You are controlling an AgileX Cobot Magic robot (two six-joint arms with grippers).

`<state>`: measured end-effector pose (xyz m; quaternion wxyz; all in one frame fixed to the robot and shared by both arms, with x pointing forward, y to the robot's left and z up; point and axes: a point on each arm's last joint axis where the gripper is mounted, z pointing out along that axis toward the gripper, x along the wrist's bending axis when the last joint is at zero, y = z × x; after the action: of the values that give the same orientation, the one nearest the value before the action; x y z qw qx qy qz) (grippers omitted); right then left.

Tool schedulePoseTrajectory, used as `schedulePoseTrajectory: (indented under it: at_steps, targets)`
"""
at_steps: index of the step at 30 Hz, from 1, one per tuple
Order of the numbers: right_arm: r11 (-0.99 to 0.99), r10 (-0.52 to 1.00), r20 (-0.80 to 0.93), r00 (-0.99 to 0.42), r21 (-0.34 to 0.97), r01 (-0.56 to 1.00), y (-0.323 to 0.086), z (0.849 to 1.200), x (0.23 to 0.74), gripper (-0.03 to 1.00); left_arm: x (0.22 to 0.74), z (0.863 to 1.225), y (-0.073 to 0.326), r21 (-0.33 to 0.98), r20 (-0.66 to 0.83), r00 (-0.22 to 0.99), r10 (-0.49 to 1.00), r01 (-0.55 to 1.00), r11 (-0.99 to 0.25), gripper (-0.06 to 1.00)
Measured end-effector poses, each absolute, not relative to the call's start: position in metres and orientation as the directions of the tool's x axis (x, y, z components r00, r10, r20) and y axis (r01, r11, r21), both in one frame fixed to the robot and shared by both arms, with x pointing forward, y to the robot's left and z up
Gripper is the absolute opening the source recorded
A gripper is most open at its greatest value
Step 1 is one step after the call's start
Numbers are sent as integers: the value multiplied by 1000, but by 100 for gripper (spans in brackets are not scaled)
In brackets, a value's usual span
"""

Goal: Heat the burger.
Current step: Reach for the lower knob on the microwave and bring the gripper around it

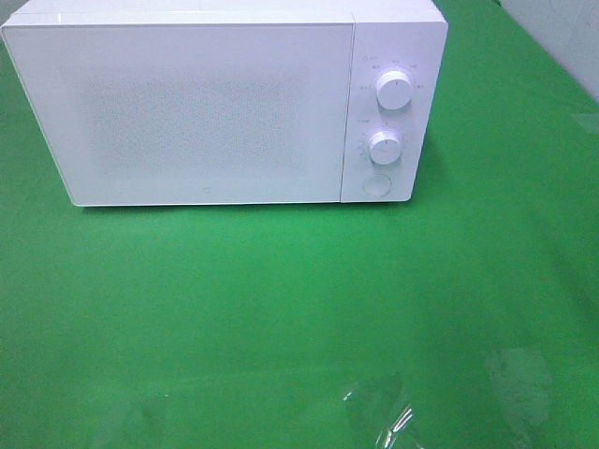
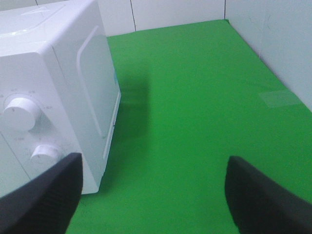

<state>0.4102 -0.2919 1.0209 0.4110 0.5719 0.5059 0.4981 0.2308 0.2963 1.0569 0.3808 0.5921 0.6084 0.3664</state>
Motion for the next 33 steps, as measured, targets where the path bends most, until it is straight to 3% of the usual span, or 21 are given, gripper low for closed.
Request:
schedulePoseTrajectory:
  at_steps: [15,33]
  targets:
    - [-119,992,116,39,990,76,-295,994,431,77,231,1057,296,897,-30,-9,1000,442,30,98]
    - [22,999,-23,29,999,25,-235,974,428,77,231,1057,296,897,-30,-9,1000,442,30,98]
